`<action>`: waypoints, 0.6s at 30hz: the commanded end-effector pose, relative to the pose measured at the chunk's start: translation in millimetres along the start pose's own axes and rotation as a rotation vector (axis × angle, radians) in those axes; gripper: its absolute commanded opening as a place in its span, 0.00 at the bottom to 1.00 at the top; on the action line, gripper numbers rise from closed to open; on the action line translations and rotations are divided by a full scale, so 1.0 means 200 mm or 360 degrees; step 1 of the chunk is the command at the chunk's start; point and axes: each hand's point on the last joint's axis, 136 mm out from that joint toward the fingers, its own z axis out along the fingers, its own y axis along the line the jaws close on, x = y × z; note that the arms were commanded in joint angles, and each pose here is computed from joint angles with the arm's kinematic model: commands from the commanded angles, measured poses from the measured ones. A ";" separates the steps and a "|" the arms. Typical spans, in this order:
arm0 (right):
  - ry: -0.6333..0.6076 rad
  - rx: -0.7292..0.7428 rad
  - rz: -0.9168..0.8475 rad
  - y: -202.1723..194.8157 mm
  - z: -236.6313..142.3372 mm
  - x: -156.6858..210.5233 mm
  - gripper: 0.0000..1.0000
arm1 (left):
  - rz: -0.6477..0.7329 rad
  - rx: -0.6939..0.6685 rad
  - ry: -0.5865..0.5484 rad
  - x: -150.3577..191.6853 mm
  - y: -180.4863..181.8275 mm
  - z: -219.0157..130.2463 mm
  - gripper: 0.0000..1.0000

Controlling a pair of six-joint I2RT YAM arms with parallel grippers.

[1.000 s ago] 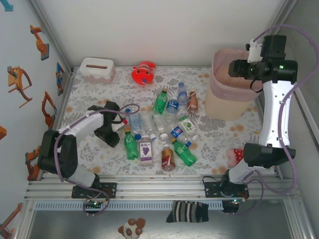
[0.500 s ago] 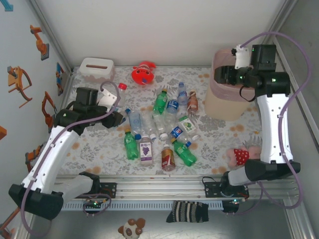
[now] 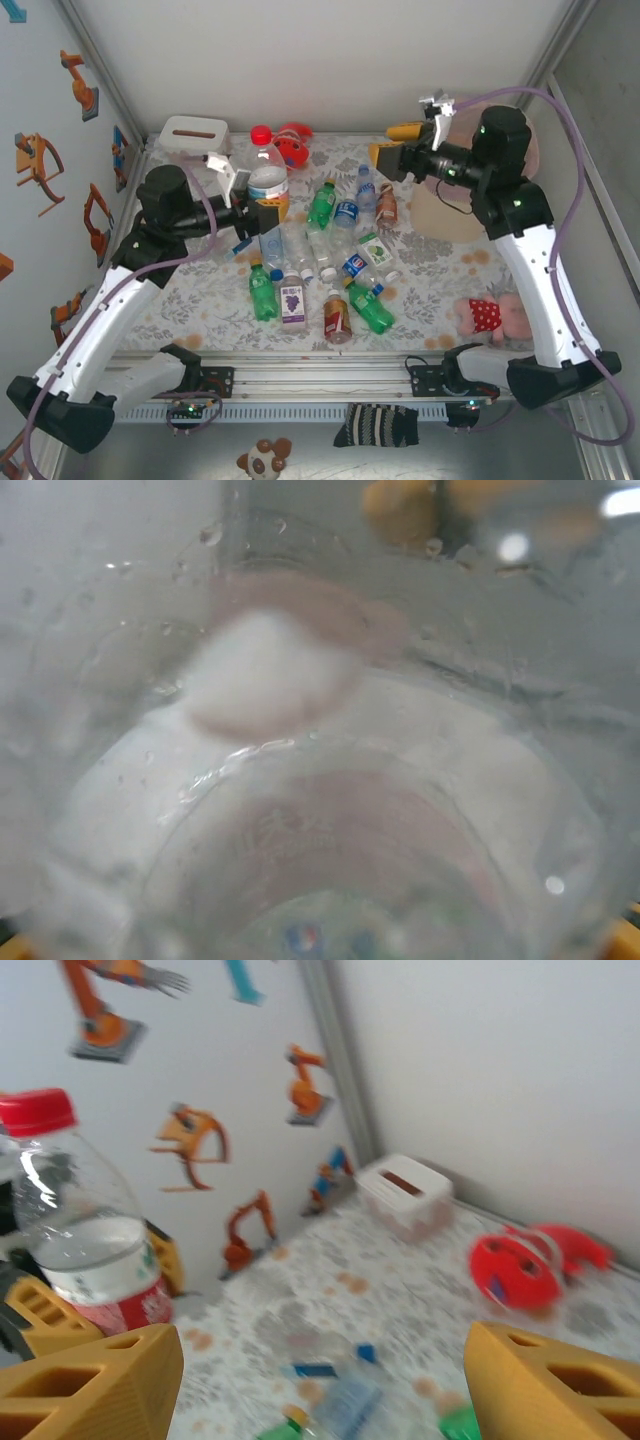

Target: Put the plastic bottles in the bin

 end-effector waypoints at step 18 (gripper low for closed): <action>0.0027 -0.0727 -0.0259 0.53 0.22 0.03 0.85 | 0.0158 0.0513 -0.0204 -0.19 -0.28 0.25 0.58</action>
